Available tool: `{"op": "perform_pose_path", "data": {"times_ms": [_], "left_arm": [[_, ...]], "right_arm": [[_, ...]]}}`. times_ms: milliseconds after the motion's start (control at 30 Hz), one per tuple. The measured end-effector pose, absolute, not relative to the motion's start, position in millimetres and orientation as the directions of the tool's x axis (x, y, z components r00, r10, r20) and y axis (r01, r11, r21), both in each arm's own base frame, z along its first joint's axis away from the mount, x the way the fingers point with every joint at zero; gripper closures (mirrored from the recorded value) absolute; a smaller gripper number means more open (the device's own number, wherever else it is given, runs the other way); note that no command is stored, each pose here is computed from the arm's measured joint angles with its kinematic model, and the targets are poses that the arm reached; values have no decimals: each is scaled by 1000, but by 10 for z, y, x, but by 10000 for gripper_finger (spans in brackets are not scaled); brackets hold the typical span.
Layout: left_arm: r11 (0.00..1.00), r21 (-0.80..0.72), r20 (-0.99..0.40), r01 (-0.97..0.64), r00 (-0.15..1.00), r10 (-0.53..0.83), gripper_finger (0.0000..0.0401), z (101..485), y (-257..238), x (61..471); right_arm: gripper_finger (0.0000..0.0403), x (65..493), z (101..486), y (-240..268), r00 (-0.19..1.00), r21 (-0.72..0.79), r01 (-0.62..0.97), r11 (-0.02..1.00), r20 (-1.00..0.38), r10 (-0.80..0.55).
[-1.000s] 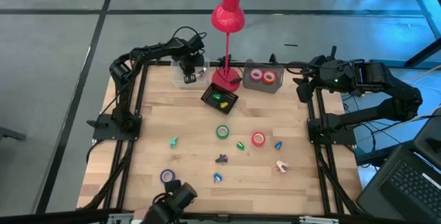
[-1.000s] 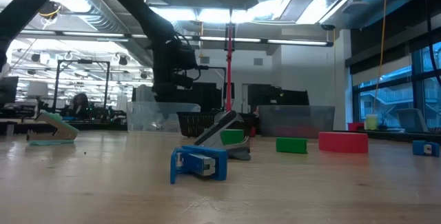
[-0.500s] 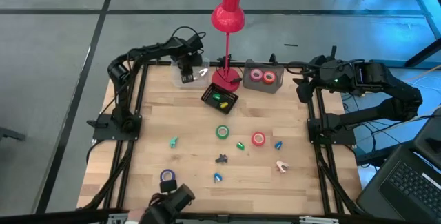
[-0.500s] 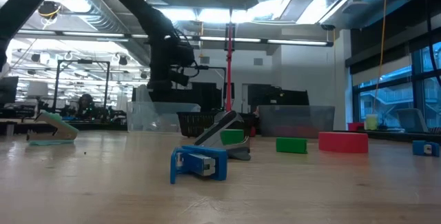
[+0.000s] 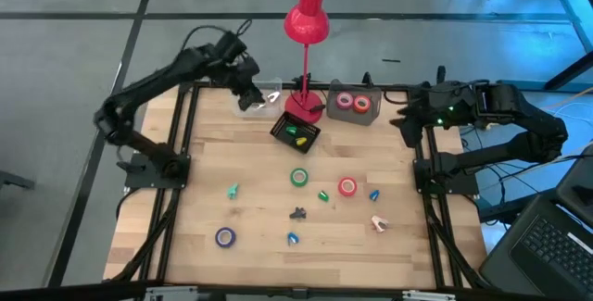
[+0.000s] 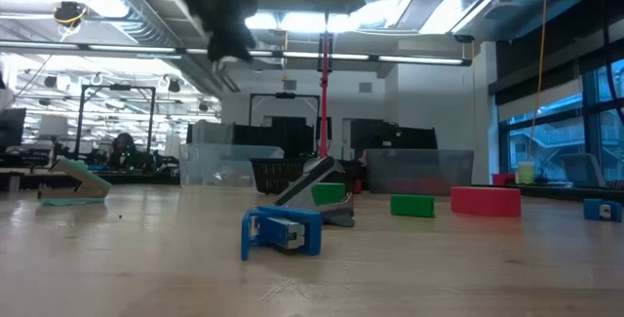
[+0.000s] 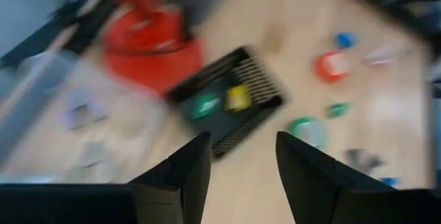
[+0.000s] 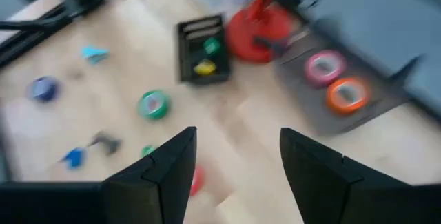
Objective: Pick and place Stapler, Stapler remover, tape
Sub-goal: Put the red tape into the gray bin
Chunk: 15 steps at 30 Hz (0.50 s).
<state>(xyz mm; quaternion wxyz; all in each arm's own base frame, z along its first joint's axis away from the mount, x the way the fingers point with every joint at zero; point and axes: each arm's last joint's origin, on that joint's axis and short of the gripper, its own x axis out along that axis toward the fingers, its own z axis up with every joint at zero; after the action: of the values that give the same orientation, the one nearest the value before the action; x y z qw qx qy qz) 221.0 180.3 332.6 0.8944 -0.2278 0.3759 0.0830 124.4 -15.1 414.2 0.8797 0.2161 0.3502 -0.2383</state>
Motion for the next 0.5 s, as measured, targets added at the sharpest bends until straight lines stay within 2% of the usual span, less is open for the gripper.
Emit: {"op": "perform_pose_path", "data": {"times_ms": [133,300,400,500], "left_arm": [[900,-372,-643,-225,762,-75,244,3332,1303,2238],[890,-450,-504,-75,844,-183,246,3182,749,2341],[879,-476,-405,12,885,-231,246,3141,556,2390],[875,-481,-363,54,896,-255,244,3132,471,2433]], "right_arm": [[193,1349,4006,-86,635,323,544,775,-762,-128],[193,1603,3583,62,579,392,510,766,-815,32],[193,1726,3266,131,529,383,519,764,-846,64],[193,1823,2958,160,481,357,548,756,-874,64]]}}
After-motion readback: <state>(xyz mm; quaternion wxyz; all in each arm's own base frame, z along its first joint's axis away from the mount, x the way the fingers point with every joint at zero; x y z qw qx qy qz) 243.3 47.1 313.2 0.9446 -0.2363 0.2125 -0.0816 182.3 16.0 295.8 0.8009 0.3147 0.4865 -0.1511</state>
